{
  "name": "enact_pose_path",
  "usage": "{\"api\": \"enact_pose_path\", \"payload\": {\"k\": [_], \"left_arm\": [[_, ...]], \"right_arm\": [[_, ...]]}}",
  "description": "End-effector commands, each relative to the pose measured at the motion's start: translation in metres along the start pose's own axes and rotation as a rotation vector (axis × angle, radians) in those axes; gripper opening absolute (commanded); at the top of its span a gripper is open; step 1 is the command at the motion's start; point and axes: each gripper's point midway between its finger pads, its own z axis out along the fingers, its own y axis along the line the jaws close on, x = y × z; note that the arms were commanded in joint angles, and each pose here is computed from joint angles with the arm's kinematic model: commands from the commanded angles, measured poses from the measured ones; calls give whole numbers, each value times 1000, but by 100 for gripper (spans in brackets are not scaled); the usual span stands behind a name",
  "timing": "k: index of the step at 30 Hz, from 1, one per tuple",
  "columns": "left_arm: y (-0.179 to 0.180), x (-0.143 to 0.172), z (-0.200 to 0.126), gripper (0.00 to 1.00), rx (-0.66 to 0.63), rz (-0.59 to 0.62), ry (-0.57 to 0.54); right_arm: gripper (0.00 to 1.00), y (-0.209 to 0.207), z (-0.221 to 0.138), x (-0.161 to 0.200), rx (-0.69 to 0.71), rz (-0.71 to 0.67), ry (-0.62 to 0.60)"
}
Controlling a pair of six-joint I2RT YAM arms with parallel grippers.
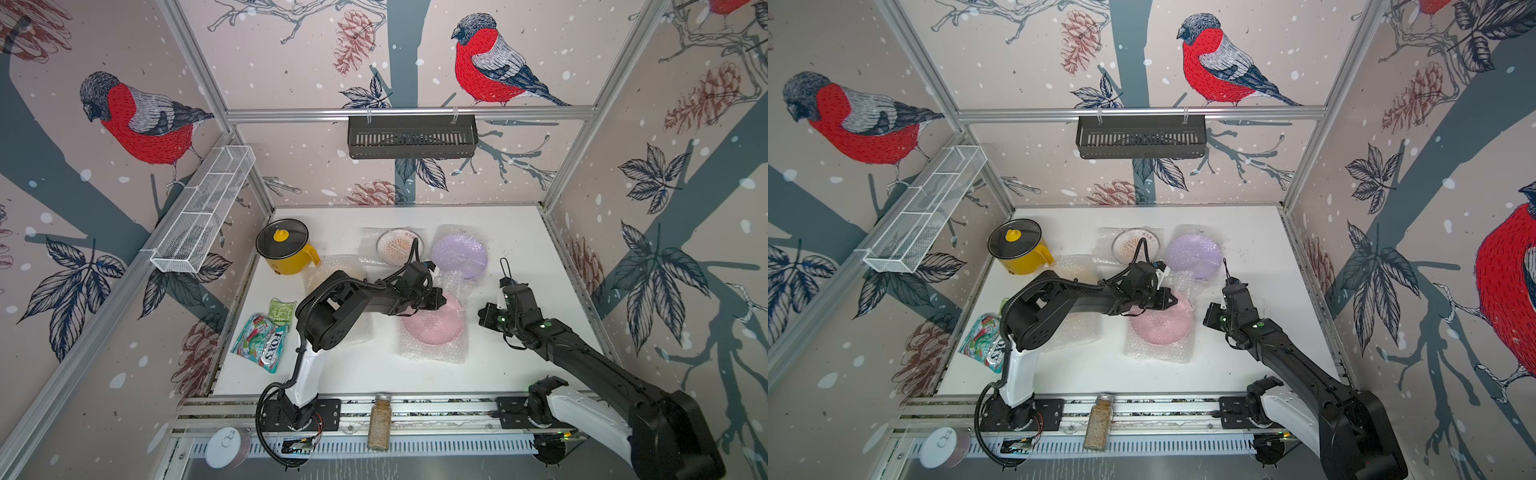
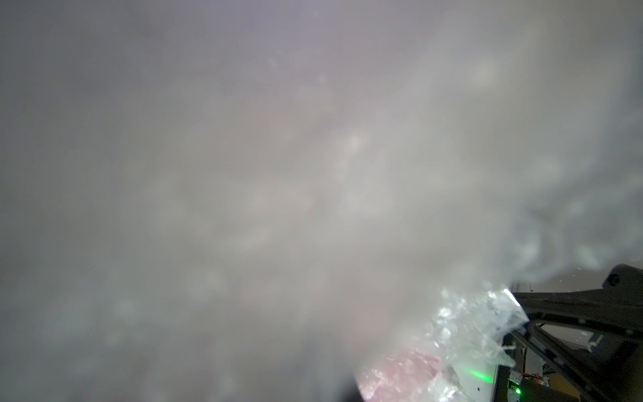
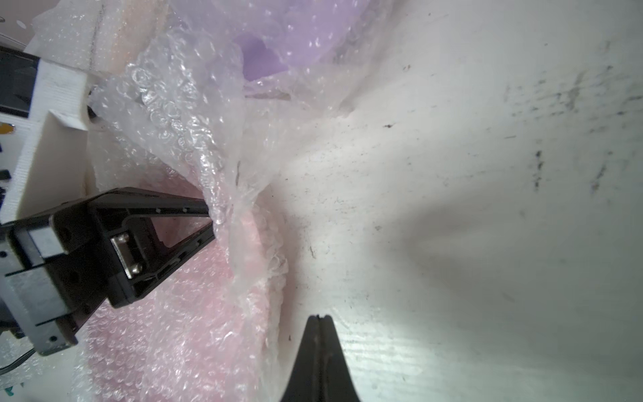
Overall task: Unpack dinner plates from bubble wrap
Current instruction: Unwrap the bubble wrap at the center of the board.
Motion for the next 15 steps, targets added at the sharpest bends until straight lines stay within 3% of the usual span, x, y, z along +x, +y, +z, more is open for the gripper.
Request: {"api": "enact_pose_path", "payload": {"k": [1,6,8,11,15], "left_arm": [[37,24,0,0,-135,-67,69],[27,27,-3,0,-80,-66,71],[25,28,-4,0,-75,-64,73],[25,29,-4,0,-72,-65,75],[23,29,-4,0,-69,-65,73]], "right_arm": [[14,6,-1,-6,-22,-9,-18],[60,39,-11,-16,2,-95,-83],[70,51,-8,-16,-8,-100,-85],[75,44,7,-13,59,-71,-52],[69,31,23,-12,159,-49,-36]]}}
